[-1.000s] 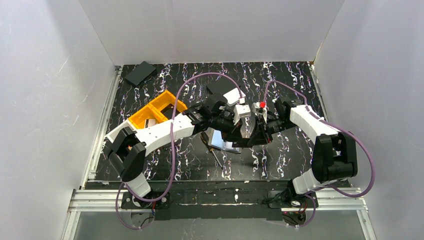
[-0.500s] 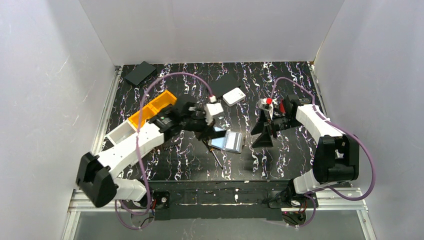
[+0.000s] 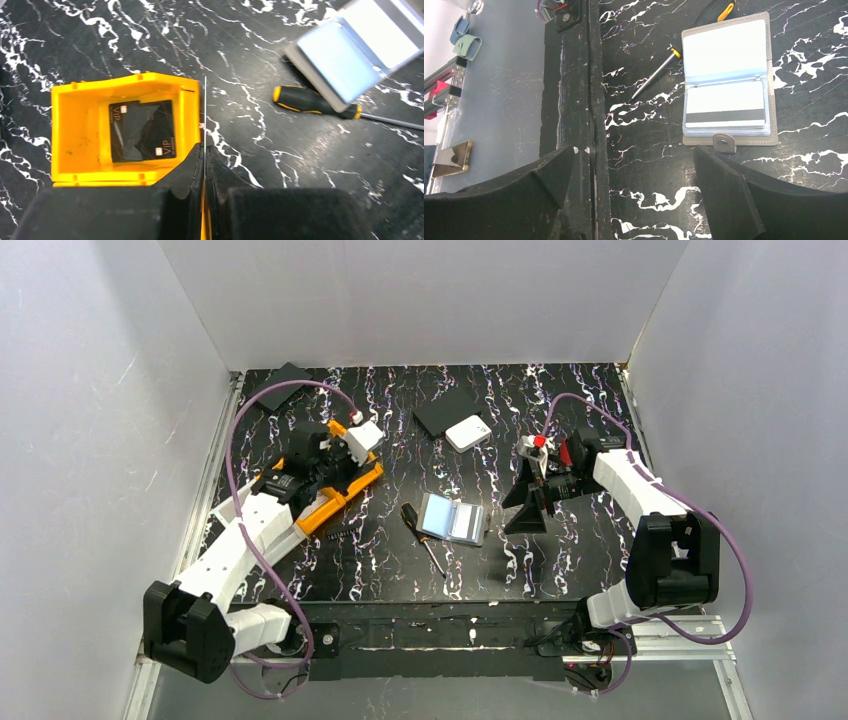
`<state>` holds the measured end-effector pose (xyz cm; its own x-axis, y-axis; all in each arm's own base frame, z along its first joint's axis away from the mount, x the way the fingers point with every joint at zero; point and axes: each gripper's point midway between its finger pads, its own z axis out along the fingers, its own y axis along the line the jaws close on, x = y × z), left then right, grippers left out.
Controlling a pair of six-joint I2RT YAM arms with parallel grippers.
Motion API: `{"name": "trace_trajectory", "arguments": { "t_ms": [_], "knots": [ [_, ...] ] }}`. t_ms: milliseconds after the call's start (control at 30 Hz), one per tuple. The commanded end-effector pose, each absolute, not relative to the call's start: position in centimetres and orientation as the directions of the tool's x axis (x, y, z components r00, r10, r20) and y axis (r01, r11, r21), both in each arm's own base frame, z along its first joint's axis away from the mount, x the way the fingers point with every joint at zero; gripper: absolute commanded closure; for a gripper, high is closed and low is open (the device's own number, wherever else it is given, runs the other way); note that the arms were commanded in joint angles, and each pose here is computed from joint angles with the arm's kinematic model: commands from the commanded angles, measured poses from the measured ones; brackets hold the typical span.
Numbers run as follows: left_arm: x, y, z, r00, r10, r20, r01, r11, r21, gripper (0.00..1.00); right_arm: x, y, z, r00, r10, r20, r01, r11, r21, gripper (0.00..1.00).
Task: Take the credit cards out of the card holder
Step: Place the credit card in the storage box.
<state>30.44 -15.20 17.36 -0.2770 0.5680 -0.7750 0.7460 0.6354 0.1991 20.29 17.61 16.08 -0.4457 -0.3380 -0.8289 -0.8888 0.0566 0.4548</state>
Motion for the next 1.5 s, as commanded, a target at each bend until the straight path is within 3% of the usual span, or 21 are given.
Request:
{"name": "trace_trajectory", "arguments": {
  "t_ms": [0,500,1467],
  "knots": [
    [33.8,-14.1,18.4,-0.239,0.527,-0.816,0.692,0.682,0.238,1.00,20.8,17.7,17.4,-0.409,-0.309,-0.859,-0.909,0.054,0.413,0.02],
    [39.1,-11.9,15.3,-0.265,0.457,-0.849,0.665,0.725,0.183,1.00,21.0,17.5,17.1,-0.427,-0.302,-0.852,-0.901,0.061,0.430,0.02],
    [40.0,-10.3,8.9,-0.373,0.478,-0.795,0.699,0.709,0.099,0.99,21.2,17.3,16.8,-0.450,-0.295,-0.843,-0.890,0.071,0.450,0.02]
  ]
}}
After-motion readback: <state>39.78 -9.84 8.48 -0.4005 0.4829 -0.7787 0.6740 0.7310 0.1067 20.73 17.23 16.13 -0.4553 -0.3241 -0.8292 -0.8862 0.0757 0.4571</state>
